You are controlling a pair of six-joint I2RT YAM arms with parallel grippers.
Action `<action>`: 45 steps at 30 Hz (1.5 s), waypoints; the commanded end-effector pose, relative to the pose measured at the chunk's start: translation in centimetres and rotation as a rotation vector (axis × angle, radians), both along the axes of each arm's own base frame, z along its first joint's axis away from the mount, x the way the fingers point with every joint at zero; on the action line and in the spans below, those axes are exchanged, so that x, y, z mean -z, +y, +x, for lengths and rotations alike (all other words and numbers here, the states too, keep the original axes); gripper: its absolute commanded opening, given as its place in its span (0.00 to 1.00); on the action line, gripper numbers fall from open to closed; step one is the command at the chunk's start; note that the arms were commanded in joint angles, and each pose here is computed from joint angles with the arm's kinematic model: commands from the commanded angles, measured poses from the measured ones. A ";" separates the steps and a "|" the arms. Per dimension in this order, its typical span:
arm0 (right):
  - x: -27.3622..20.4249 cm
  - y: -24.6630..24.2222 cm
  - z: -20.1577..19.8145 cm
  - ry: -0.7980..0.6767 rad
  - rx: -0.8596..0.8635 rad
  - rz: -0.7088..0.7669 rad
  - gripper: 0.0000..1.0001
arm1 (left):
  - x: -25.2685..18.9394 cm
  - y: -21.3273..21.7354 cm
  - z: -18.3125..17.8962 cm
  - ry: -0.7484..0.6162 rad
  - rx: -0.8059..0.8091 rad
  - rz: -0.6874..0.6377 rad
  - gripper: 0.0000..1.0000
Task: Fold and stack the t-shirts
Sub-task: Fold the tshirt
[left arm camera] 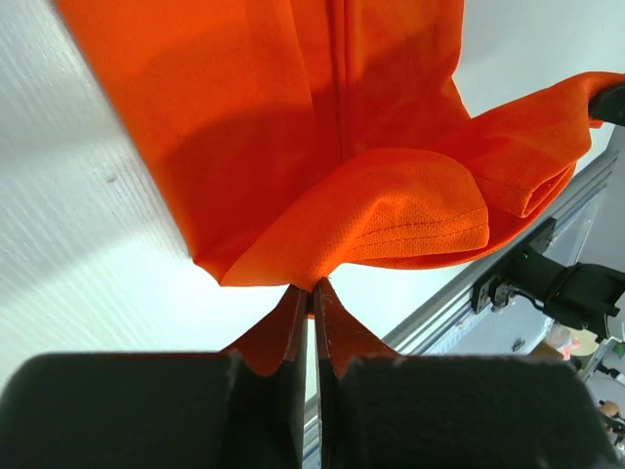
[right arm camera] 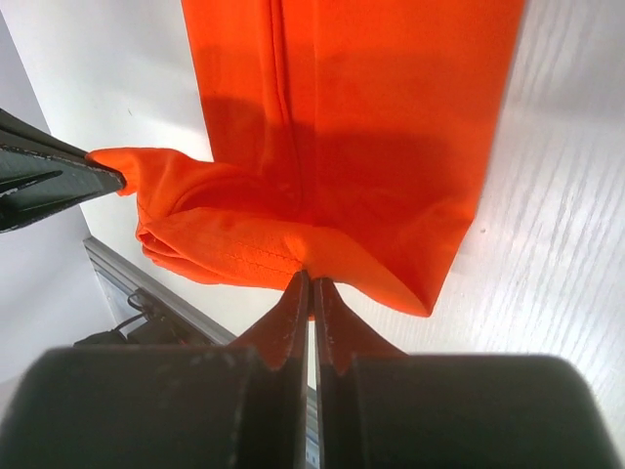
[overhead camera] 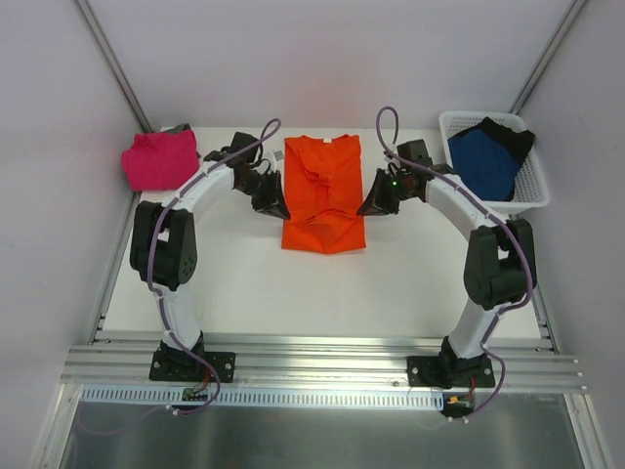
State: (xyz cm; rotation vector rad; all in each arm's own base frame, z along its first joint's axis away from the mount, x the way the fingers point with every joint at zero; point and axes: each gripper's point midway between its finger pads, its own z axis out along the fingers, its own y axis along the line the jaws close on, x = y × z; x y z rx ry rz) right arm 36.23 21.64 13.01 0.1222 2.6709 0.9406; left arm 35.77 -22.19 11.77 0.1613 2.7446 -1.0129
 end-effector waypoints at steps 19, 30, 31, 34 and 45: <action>-1.2 0.6 8.2 -0.150 0.010 -0.008 0.00 | 0.0 1.5 8.6 -0.204 -0.026 0.132 0.00; 1.9 1.2 10.3 -0.127 0.001 -0.026 0.00 | 2.1 1.8 10.0 -0.190 -0.039 0.159 0.00; 2.1 1.2 10.6 -0.128 0.004 -0.031 0.00 | 2.5 1.9 10.2 -0.186 -0.041 0.162 0.00; 2.8 1.5 11.5 -0.130 -0.004 -0.030 0.00 | 3.4 1.9 11.3 -0.190 -0.047 0.171 0.00; 4.5 1.4 13.5 -0.134 0.008 -0.068 0.06 | 4.3 2.0 15.5 -0.261 -0.088 0.217 0.18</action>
